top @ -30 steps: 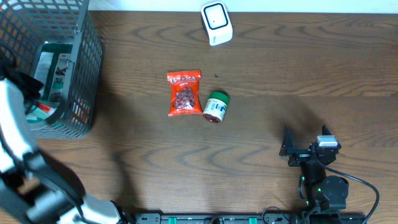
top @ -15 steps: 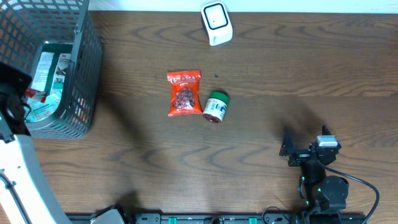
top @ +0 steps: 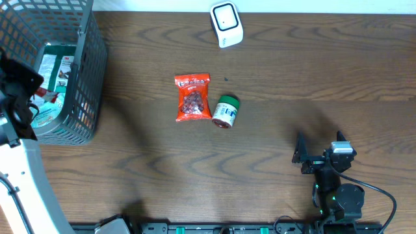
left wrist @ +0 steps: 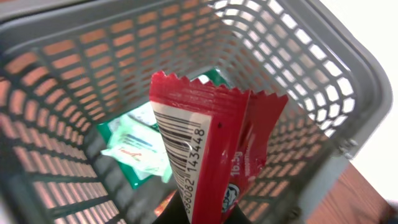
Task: Scan the item barcode
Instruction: 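Grasp the small red stick packet with the left gripper and lift, then carry the red stick packet out toward the table center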
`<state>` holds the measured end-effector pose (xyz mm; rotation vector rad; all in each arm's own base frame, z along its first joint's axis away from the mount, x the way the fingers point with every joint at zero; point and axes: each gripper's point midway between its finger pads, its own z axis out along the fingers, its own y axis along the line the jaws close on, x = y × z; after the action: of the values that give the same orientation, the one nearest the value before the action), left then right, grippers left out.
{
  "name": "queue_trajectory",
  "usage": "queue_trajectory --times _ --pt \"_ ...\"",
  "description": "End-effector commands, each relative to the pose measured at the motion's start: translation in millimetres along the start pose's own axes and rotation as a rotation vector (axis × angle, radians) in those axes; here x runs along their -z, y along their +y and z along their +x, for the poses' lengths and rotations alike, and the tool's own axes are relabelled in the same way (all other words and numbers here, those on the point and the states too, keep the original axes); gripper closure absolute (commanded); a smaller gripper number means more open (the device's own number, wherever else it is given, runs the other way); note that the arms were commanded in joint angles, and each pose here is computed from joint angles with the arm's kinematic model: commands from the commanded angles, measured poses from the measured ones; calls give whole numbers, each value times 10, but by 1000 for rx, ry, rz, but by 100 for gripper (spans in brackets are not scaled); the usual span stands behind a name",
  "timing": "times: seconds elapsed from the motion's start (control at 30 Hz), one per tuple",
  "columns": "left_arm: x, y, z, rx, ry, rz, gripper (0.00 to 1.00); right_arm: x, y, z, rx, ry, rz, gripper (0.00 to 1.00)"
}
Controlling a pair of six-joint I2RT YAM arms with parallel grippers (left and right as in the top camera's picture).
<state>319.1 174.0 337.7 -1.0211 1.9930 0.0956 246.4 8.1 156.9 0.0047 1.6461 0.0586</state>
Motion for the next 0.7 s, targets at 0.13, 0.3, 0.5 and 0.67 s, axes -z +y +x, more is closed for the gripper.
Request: queue_trajectory --times 0.13,0.3,0.5,0.67 --pt "348 -586 27 -104 56 267 93 2 -9 4 4 0 3 1" --pt "406 -871 596 -201 237 316 93 2 -9 4 4 0 3 1" --pt "401 -1223 1455 -376 478 357 93 2 -9 4 4 0 3 1" --pt "265 -1350 2175 -529 661 310 93 2 -9 4 4 0 3 1"
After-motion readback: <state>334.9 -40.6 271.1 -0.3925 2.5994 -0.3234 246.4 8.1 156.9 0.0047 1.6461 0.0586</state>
